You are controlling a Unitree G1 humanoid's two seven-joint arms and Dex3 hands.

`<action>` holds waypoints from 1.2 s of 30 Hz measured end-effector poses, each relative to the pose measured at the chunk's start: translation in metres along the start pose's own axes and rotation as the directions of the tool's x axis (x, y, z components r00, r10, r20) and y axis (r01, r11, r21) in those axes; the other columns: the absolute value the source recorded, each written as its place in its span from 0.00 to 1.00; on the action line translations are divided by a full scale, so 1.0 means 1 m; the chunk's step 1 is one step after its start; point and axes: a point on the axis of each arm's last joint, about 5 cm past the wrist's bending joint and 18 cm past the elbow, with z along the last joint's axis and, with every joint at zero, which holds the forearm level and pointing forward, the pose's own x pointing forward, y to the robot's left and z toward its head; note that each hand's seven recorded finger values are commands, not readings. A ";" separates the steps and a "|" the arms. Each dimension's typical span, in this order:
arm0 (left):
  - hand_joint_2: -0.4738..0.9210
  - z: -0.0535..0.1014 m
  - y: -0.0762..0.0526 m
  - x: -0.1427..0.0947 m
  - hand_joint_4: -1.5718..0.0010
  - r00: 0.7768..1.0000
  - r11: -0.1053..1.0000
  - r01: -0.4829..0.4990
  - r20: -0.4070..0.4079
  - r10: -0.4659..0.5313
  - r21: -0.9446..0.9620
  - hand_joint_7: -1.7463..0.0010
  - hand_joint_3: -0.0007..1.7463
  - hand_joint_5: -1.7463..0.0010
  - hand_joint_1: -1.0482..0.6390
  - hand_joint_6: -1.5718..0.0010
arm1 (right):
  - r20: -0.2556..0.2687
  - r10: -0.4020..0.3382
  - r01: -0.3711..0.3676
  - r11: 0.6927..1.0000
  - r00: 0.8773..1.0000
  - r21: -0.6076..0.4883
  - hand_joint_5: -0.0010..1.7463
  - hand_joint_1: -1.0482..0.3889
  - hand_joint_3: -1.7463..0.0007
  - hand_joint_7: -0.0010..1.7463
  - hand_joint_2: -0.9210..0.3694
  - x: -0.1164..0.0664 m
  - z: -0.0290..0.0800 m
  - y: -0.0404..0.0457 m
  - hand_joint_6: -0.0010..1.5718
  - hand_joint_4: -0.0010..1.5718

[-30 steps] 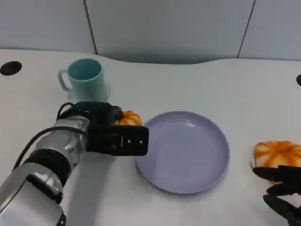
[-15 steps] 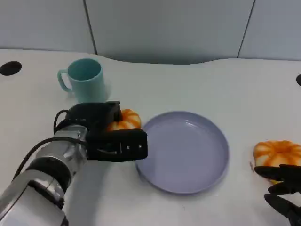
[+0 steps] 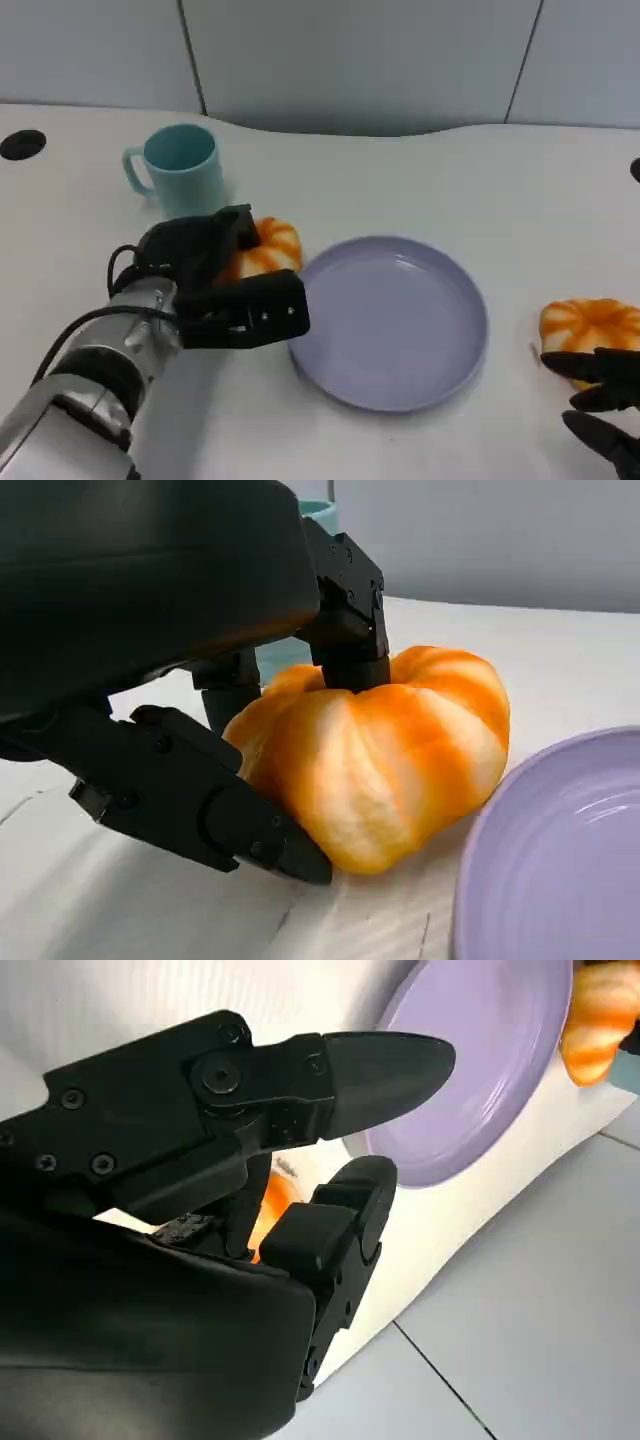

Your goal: Grasp the bread from the table and place it into the plate.

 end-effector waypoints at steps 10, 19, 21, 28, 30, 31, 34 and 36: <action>0.97 -0.003 0.031 0.004 0.53 0.979 0.982 -0.178 0.088 0.184 -0.069 0.00 0.03 0.00 0.61 0.68 | 0.003 -0.003 0.003 1.000 1.000 -0.004 0.40 0.57 0.82 0.01 0.00 0.004 0.000 0.0010 0.53 0.43; 0.96 0.027 0.070 0.005 0.48 0.896 0.955 -0.188 0.358 0.261 -0.228 0.00 0.01 0.00 0.56 0.63 | 0.003 0.004 -0.004 1.000 1.000 -0.009 0.41 0.58 0.83 0.01 0.00 0.008 -0.001 0.0043 0.54 0.44; 0.95 0.033 0.074 0.004 0.48 0.879 0.962 -0.156 0.414 0.238 -0.223 0.00 0.01 0.00 0.56 0.63 | 0.003 0.007 -0.007 1.000 1.000 -0.008 0.41 0.58 0.83 0.01 0.00 0.009 -0.002 0.0050 0.54 0.44; 0.95 0.042 0.070 -0.004 0.46 0.840 0.970 -0.040 0.517 0.163 -0.239 0.00 0.01 0.00 0.59 0.61 | 0.004 0.009 -0.009 1.000 1.000 -0.010 0.41 0.58 0.83 0.01 0.00 0.009 -0.002 0.0063 0.54 0.44; 0.95 0.044 0.070 -0.006 0.46 0.833 0.972 -0.009 0.536 0.137 -0.235 0.00 0.01 0.00 0.59 0.61 | 0.005 0.009 -0.009 1.000 1.000 -0.010 0.41 0.58 0.83 0.01 0.00 0.010 -0.001 0.0065 0.54 0.43; 0.96 0.045 0.070 -0.006 0.45 0.830 0.973 0.004 0.544 0.125 -0.229 0.00 0.01 0.00 0.57 0.60 | 0.005 0.008 -0.008 1.000 1.000 -0.010 0.41 0.58 0.83 0.01 0.00 0.010 -0.002 0.0065 0.54 0.43; 0.96 0.049 0.068 -0.006 0.46 0.824 0.978 0.053 0.561 0.073 -0.204 0.00 0.01 0.00 0.57 0.60 | 0.005 0.009 -0.009 1.000 1.000 -0.010 0.42 0.58 0.83 0.01 0.00 0.009 -0.002 0.0066 0.54 0.43; 0.96 0.052 0.063 -0.006 0.47 0.819 0.978 0.088 0.572 0.036 -0.187 0.00 0.01 0.00 0.57 0.61 | 0.005 0.009 -0.009 1.000 1.000 -0.010 0.42 0.58 0.83 0.01 0.00 0.009 -0.001 0.0066 0.54 0.43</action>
